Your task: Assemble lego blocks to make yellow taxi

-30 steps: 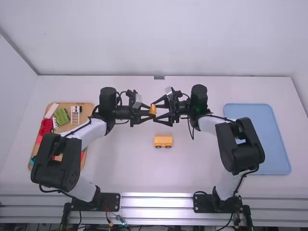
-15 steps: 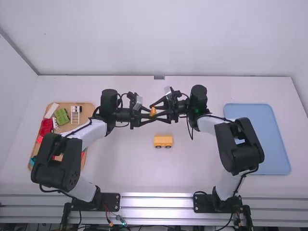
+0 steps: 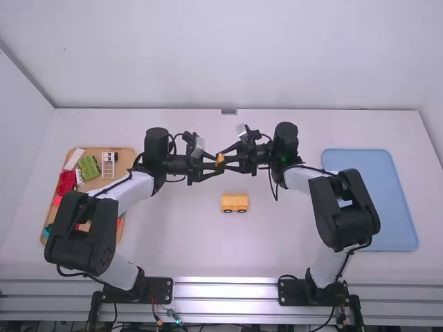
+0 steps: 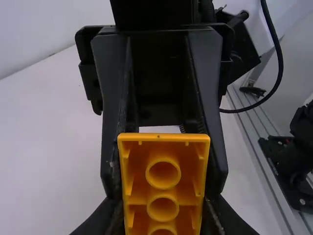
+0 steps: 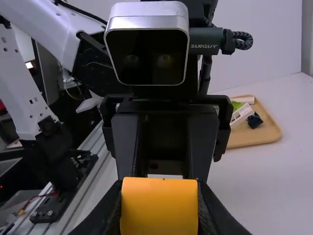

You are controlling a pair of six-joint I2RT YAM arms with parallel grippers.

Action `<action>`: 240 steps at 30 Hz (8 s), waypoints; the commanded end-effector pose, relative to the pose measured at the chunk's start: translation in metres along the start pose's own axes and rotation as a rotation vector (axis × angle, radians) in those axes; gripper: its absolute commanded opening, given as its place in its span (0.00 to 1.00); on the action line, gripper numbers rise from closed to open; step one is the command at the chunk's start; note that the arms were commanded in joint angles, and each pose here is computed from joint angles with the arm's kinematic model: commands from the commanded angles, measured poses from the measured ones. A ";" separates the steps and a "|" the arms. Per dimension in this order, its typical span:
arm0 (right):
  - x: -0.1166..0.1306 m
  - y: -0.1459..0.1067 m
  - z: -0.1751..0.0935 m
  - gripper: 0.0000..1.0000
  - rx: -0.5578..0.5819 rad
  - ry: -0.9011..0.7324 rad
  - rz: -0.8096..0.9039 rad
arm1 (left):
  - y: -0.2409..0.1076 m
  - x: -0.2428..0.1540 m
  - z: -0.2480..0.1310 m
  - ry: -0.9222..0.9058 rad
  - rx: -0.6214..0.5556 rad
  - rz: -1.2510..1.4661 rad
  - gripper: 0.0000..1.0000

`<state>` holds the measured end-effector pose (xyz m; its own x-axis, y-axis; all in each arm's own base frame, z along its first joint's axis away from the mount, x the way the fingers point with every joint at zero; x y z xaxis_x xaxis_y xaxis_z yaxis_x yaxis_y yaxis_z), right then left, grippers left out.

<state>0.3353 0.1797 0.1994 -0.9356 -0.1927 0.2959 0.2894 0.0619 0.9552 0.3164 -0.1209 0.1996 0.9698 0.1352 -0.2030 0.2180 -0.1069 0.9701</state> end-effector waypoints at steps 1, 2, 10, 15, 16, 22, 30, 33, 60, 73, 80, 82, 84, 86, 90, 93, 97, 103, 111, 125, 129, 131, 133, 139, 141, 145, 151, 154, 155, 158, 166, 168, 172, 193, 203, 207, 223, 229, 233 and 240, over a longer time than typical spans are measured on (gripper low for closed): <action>-0.002 0.003 0.000 0.16 0.002 0.012 0.005 | 0.000 -0.003 0.001 -0.026 -0.008 0.031 0.27; -0.002 0.003 0.000 0.12 0.002 0.012 0.005 | 0.000 -0.003 0.001 -0.025 -0.009 0.035 0.52; -0.025 0.004 -0.026 0.04 -0.075 -0.267 0.076 | -0.012 0.007 0.000 0.141 0.067 -0.046 0.99; -0.042 -0.014 -0.057 0.00 -0.053 -0.537 0.197 | -0.029 0.016 -0.005 0.317 0.179 -0.137 0.99; -0.043 -0.022 -0.067 0.00 -0.006 -0.640 0.239 | -0.033 0.017 -0.006 0.361 0.208 -0.154 0.99; -0.023 -0.042 -0.089 0.00 0.475 -0.979 0.353 | -0.042 0.021 -0.014 0.434 0.294 -0.081 0.99; 0.018 -0.068 -0.073 0.00 1.110 -0.859 0.308 | -0.037 0.024 -0.026 0.399 0.244 -0.031 0.99; 0.025 -0.079 -0.061 0.00 1.231 -0.780 0.213 | -0.037 0.025 -0.027 0.404 0.244 -0.033 0.99; 0.030 -0.128 -0.041 0.06 1.413 -0.595 0.066 | -0.039 0.025 -0.029 0.409 0.252 -0.051 0.99; 0.027 -0.127 -0.039 0.99 1.384 -0.603 0.048 | -0.038 0.026 -0.029 0.419 0.249 -0.037 0.99; 0.035 -0.093 -0.034 0.99 1.228 -0.609 -0.006 | -0.046 0.019 -0.027 0.346 0.296 0.049 0.99; 0.044 -0.078 -0.040 0.99 1.096 -0.584 -0.022 | -0.050 0.013 -0.021 0.235 0.278 0.133 0.99; 0.049 -0.075 -0.045 0.99 1.037 -0.556 -0.040 | -0.052 0.009 -0.019 0.171 0.250 0.165 0.99; 0.058 -0.075 -0.055 0.99 0.944 -0.511 -0.074 | -0.056 0.006 -0.016 0.072 0.188 0.202 0.99; 0.068 -0.093 -0.077 0.98 0.774 -0.487 -0.113 | -0.073 0.004 -0.004 -0.017 0.166 0.226 0.99; 0.073 -0.119 -0.096 0.99 0.641 -0.531 -0.112 | -0.089 0.004 0.010 -0.092 0.140 0.254 0.99; 0.076 -0.147 -0.108 0.99 0.536 -0.559 -0.125 | -0.102 0.002 0.025 -0.151 0.134 0.283 0.99; 0.073 -0.175 -0.117 0.99 0.463 -0.543 -0.175 | -0.109 -0.001 0.034 -0.178 0.144 0.223 0.99; 0.066 -0.197 -0.129 0.86 0.443 -0.566 -0.158 | -0.110 -0.003 0.036 -0.187 0.147 0.187 0.99; 0.057 -0.205 -0.130 0.18 0.434 -0.559 -0.133 | -0.133 -0.017 0.035 -0.140 0.183 0.264 0.99; 0.054 -0.198 -0.132 0.06 0.421 -0.543 -0.097 | -0.141 -0.017 0.042 -0.082 0.226 0.256 0.99; 0.053 -0.194 -0.132 0.06 0.406 -0.530 -0.083 | -0.143 -0.015 0.046 -0.045 0.249 0.235 0.99; 0.053 -0.184 -0.132 0.04 0.390 -0.499 -0.091 | -0.147 -0.014 0.054 -0.037 0.256 0.245 0.99; 0.064 -0.156 -0.127 0.07 0.355 -0.386 -0.208 | -0.156 -0.006 0.062 -0.003 0.304 0.215 0.99; 0.067 -0.147 -0.122 0.07 0.355 -0.347 -0.254 | -0.157 -0.004 0.064 -0.007 0.305 0.214 0.99; 0.058 -0.137 -0.109 0.07 0.376 -0.304 -0.271 | -0.162 0.001 0.067 -0.010 0.308 0.216 0.99; 0.047 -0.129 -0.090 0.03 0.416 -0.254 -0.303 | -0.171 0.004 0.068 -0.015 0.318 0.188 0.99; 0.041 -0.125 -0.081 0.02 0.435 -0.242 -0.319 | -0.171 0.002 0.068 -0.011 0.307 0.208 0.99; 0.039 -0.124 -0.078 0.02 0.438 -0.240 -0.327 | -0.171 0.001 0.068 0.001 0.298 0.207 0.99; 0.034 -0.122 -0.073 0.02 0.453 -0.247 -0.328 | -0.170 0.001 0.066 0.054 0.280 0.204 0.96; 0.030 -0.119 -0.071 0.01 0.446 -0.257 -0.336 | -0.174 -0.005 0.063 0.052 0.278 0.253 0.88; 0.031 -0.119 -0.071 0.01 0.445 -0.257 -0.333 | -0.173 -0.004 0.065 0.028 0.270 0.259 0.86; 0.031 -0.120 -0.072 0.01 0.445 -0.255 -0.325 | -0.173 0.002 0.068 0.020 0.286 0.227 0.85; 0.038 -0.134 -0.065 0.01 0.442 -0.224 -0.280 | -0.175 0.001 0.071 -0.033 0.268 0.287 0.55; 0.026 -0.146 -0.046 0.00 0.485 -0.218 -0.236 | -0.175 0.001 0.070 -0.032 0.269 0.282 0.51; 0.027 -0.148 -0.042 0.00 0.511 -0.212 -0.232 | -0.174 0.002 0.070 -0.028 0.268 0.282 0.49; 0.029 -0.160 -0.041 0.00 0.488 -0.273 -0.215 | -0.174 0.001 0.071 -0.037 0.264 0.278 0.45; 0.031 -0.161 -0.047 0.00 0.460 -0.273 -0.222 | -0.174 0.002 0.069 -0.033 0.263 0.277 0.45; 0.032 -0.161 -0.048 0.00 0.459 -0.274 -0.211 | -0.174 0.002 0.070 -0.033 0.263 0.277 0.45; 0.033 -0.163 -0.046 0.00 0.457 -0.262 -0.233 | -0.174 0.002 0.070 -0.035 0.263 0.278 0.44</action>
<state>0.2732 0.1184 0.0598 -0.9998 -0.0015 -0.0180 -0.0166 0.4684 0.8834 0.2923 -0.1699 0.0249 0.9962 0.0597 0.0628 -0.0342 -0.3949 0.9181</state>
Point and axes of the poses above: each hand's point on the last joint's axis, 136 mm out from that joint toward the fingers, its own z axis out along the fingers, its own x axis along the line the jaws close on, y = z × x, the point moved 10 cm from there along -z, back along the fingers, and after that the axes turned 2 degrees about z, right-handed, at the moved point
